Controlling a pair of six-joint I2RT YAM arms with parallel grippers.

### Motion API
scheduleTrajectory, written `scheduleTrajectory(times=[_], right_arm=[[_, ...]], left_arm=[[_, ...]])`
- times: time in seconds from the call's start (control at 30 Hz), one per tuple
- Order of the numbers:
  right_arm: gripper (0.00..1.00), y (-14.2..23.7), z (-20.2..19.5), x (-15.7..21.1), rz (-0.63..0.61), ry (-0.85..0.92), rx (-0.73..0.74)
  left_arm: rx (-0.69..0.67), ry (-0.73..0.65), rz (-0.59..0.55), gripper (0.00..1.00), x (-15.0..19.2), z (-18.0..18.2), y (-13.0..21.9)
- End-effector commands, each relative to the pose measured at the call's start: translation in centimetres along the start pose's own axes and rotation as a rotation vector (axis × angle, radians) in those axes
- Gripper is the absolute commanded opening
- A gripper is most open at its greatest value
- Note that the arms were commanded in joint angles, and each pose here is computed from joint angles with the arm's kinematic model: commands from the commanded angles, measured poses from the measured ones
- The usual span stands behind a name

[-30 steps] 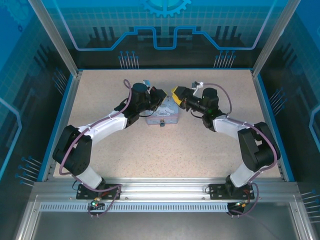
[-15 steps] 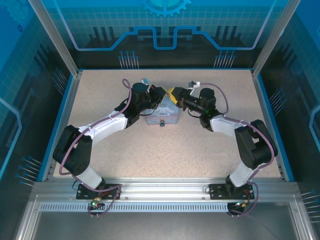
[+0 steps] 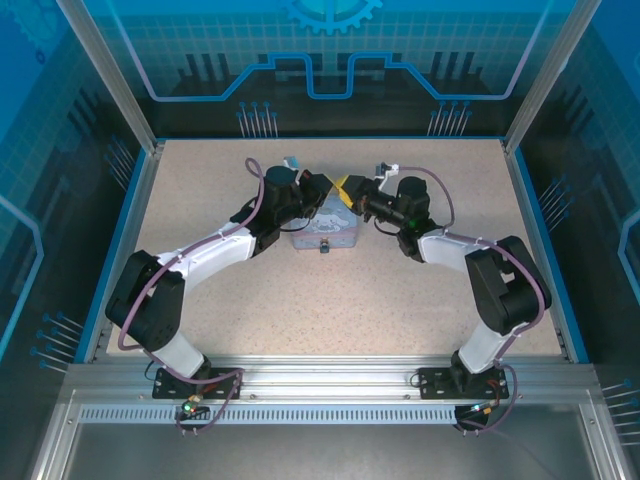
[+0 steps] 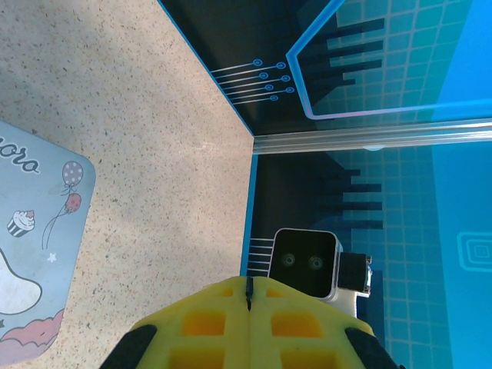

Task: Unlock the padlock with the key

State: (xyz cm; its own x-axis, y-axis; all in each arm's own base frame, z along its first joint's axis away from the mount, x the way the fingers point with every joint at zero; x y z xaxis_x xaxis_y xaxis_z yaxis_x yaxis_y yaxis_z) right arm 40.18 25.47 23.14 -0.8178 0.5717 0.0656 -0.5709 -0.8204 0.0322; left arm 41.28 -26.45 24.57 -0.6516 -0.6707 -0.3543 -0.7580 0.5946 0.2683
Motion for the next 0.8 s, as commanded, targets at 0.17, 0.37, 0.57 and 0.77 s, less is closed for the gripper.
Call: scheduleTrajectory(times=[0.17,0.37,0.57,0.77], right_arm=[[0.19,-0.8,1.5,0.5,0.022,0.027,-0.055],[0.22,-0.7,2.1,0.9,0.047,0.034,-0.079],[0.22,-0.4,2.3,1.5,0.061,0.044,-0.085],[0.17,-0.3,2.1,1.7,0.068,0.044,-0.083]], left_arm=[[0.035,0.003,-0.024,0.00,-0.2,-1.1,0.5],[0.030,0.002,-0.031,0.00,-0.2,-1.0,0.5],[0.026,0.000,-0.040,0.00,-0.4,-1.0,0.5],[0.020,-0.003,-0.043,0.00,-0.4,-0.9,0.4]])
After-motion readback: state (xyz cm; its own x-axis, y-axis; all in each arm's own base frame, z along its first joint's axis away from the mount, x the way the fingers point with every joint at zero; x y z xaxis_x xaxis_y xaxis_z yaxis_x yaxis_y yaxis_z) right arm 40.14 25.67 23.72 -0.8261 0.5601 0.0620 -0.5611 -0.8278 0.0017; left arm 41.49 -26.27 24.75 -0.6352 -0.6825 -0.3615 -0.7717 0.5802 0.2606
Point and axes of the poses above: each hand's point on the last joint's axis, 136 mm out from that joint toward the fingers, its own y axis back along the fingers, its own z axis along the line the jaws close on, x = y × z, the point moved 2 cm from there along y, back along the fingers, and after that the axes turned 11 degrees about -y, right-handed, at the moved point
